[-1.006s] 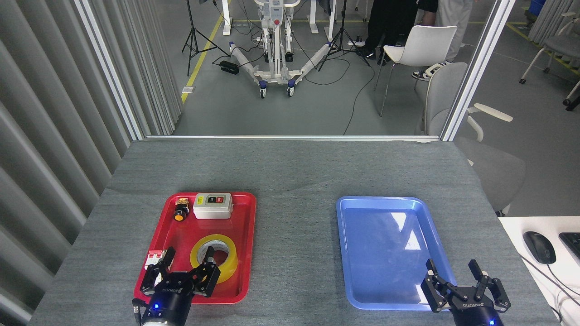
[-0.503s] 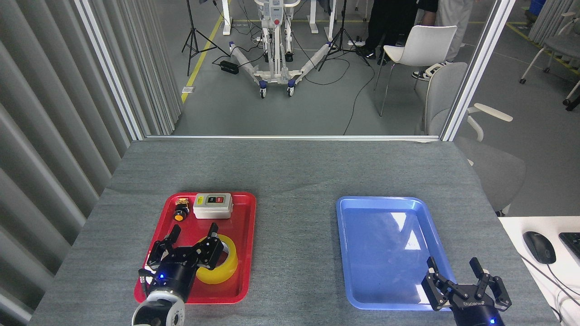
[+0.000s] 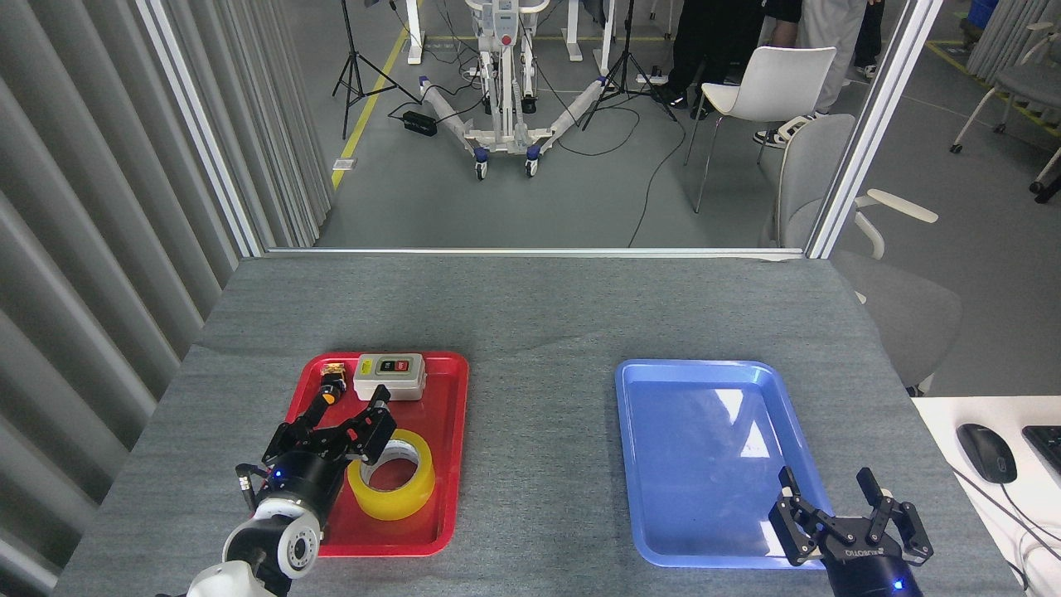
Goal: Place and move tape with both arms
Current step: 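Move the left gripper over the yellow tape roll in the red tray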
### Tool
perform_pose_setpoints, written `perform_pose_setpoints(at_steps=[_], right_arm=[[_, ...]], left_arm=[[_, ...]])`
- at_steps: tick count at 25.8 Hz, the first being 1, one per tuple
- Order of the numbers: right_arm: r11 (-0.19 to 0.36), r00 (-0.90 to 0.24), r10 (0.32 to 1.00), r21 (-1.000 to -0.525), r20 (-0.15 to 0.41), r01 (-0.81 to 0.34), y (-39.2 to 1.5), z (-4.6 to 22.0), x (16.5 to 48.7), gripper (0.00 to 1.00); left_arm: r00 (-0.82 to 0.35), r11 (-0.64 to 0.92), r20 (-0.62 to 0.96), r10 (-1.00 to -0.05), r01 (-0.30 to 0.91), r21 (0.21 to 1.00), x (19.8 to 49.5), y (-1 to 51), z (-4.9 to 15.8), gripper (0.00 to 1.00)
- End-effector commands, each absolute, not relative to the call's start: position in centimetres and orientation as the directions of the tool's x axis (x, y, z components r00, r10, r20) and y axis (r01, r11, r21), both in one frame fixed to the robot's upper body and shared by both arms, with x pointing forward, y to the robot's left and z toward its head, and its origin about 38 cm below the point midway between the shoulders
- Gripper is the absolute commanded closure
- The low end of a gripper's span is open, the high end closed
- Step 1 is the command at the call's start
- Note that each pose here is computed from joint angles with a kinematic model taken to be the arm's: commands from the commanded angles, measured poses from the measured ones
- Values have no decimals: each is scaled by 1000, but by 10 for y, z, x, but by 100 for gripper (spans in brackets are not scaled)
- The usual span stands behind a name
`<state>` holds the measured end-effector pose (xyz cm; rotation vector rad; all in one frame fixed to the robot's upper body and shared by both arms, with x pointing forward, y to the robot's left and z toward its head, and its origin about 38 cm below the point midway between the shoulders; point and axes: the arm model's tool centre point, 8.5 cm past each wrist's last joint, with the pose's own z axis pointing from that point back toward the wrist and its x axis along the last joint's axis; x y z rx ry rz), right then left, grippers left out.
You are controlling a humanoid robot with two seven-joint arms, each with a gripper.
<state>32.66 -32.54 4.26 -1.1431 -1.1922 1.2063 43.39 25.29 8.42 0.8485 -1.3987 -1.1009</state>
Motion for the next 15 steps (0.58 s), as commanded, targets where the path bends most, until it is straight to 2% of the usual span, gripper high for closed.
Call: perform_pose_setpoints(at_steps=[1,6,7,9,12,15], right_arm=[[38,-3,999,-998,39,-54,-325,42,326,0],[40,-2,999,-998,40,-56,-325,41,326,0],[40,-2,999,-998,40,-56,-325,41,326,0],[41,-2,999,-998,42,-56,-324,41,326,0],[41,1,999,-998,41,-56,-324,41,327,0],[41,17,999,-998,40,-56,-326,41,327,0]], left_arm=[[-175,262,272,-946,79,962,440,266,97,0],[-207,247,262,-943,95,964,445,264,98,0],[-207,237,260,-943,131,963,447,263,96,0],[-202,204,265,-943,282,938,449,259,85,0],[-198,125,267,-943,535,836,446,253,74,0],[-187,115,265,-946,570,814,450,254,78,0]])
